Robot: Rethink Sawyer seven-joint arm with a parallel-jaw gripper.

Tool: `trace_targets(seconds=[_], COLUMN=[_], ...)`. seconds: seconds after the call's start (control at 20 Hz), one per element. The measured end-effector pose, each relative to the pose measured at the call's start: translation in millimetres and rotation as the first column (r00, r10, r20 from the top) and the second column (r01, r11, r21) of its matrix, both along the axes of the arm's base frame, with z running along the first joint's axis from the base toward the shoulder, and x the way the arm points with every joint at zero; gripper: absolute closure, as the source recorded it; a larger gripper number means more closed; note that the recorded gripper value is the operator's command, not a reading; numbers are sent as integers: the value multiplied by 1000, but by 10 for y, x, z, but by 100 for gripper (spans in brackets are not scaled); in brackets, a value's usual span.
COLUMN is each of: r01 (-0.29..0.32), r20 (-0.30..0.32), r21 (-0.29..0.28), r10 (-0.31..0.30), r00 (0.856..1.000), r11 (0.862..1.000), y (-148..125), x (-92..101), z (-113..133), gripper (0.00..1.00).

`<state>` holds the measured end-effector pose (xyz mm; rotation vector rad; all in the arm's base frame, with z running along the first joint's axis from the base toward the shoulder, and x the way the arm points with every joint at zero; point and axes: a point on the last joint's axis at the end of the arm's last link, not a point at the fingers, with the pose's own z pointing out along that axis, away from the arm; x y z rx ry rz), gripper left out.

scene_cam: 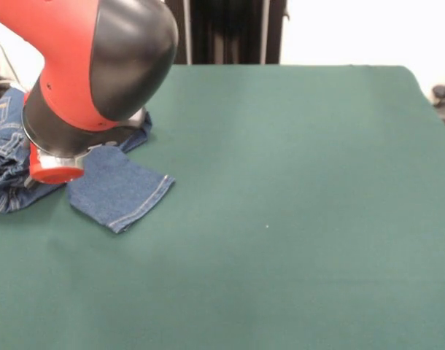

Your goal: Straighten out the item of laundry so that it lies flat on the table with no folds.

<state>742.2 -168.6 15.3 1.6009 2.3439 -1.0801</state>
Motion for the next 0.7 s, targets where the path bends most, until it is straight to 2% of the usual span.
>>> trace_targets(seconds=[0.5, 0.7], r01=[11, 23], r20=[7, 28], r21=[-1, 0], r10=[-11, -23], r00=[1000, 999], r11=[1000, 1000], y=[-82, -307], x=[-10, -42], z=[42, 14], gripper=[0, 0])
